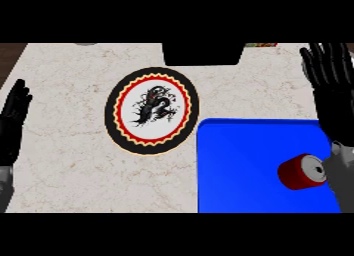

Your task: Pick the can from the tray and place it in the plate

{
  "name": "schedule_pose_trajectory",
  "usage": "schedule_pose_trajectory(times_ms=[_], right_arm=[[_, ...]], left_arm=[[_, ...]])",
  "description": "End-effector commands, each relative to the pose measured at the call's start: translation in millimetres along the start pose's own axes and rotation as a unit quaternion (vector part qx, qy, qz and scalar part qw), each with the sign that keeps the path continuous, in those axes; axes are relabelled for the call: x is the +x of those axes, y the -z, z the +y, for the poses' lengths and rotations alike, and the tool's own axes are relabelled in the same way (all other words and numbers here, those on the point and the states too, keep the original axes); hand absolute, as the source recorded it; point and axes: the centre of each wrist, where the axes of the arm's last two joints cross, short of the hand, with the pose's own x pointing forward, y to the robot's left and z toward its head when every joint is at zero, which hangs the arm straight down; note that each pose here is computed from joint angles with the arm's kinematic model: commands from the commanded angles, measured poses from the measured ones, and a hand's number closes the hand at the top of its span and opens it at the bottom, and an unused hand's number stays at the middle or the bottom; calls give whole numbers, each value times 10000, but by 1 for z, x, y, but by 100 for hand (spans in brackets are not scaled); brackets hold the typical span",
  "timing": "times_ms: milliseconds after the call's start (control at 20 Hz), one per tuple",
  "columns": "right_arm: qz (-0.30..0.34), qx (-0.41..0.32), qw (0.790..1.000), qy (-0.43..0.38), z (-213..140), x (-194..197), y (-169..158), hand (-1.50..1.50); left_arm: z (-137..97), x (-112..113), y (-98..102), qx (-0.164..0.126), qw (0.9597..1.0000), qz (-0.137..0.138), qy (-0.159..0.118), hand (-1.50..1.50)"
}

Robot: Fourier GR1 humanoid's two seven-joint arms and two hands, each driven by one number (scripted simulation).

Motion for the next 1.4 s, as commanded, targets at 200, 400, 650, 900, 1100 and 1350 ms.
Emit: schedule_pose_trajectory(times_ms=[200, 400, 650, 900, 1100, 1350], right_arm=[[1340, -2837, 9492, -231, -11, -20, 3, -150], [2492, -1096, 8756, -3990, -74, -39, -43, 150], [2784, -2878, 8760, -2689, 40, -78, -64, -150], [2806, -2708, 8309, -3969, 45, -73, -80, -150], [2465, -2920, 8068, -4507, 36, -23, -67, -150], [3525, -2406, 7519, -5026, 40, 22, -62, -150]], left_arm=[[-41, 13, 6, -612, 9978, -76, -240, 0], [-48, 14, 4, -855, 9958, -60, -308, 0], [-77, 22, 0, -1178, 9918, 191, -449, 0], [-81, 21, 2, -1085, 9932, 251, -351, 0], [-75, 23, 6, -1055, 9930, 276, -458, 0], [-73, 9, -9, -1039, 9936, 287, -345, 0]])
